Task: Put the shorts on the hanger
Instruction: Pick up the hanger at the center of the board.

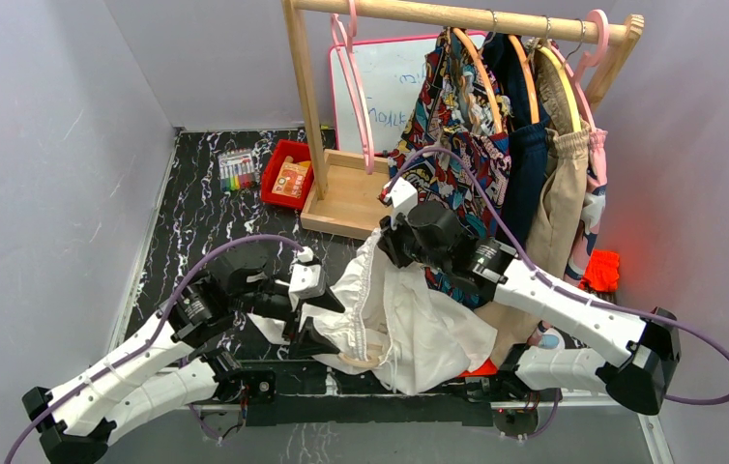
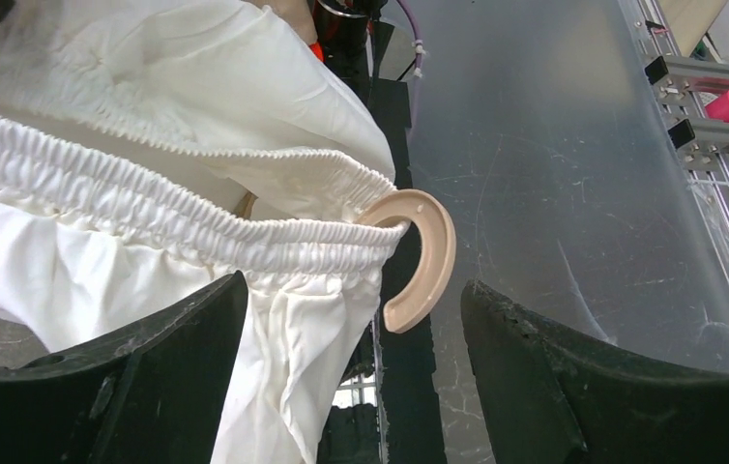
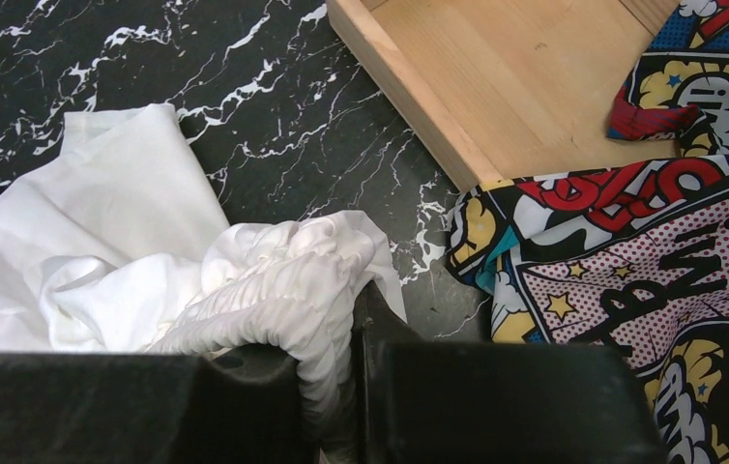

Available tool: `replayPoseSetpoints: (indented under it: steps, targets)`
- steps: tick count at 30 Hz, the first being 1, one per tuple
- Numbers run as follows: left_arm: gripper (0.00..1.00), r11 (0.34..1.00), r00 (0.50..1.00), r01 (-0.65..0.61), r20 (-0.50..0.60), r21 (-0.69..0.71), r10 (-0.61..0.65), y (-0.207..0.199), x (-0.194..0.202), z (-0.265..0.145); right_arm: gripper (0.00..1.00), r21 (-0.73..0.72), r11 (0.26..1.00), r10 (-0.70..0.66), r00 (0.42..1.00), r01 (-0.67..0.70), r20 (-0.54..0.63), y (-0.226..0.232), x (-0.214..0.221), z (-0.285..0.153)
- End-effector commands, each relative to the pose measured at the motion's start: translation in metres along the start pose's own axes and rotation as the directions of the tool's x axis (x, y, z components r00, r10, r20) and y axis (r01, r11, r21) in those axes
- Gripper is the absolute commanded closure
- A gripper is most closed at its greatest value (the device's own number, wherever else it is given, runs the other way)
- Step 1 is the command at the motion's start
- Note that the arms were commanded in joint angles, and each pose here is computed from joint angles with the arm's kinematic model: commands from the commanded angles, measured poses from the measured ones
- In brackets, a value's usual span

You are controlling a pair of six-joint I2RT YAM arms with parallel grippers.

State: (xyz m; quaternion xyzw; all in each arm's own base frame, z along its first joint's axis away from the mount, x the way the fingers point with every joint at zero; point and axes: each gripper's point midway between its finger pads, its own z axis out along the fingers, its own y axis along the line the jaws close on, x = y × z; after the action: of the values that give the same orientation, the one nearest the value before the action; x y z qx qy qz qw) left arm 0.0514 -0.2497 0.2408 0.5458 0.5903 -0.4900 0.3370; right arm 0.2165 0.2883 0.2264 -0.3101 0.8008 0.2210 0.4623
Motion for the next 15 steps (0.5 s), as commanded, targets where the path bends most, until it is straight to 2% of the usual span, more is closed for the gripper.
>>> replayPoseSetpoints:
  steps: [1,15]
  targets:
    - [0.21,0.996,0.998,-0.058,0.035,0.061,0.056,-0.01,-0.015,0.001,1.0,-0.026,0.999,0.034,0.995,-0.031,0.09,-0.001,-0.026,0.006]
    - [0.19,0.992,0.994,-0.098,-0.043,0.077,0.101,-0.004,-0.004,0.027,1.0,-0.024,0.998,0.059,0.996,-0.057,0.071,-0.013,-0.031,0.018]
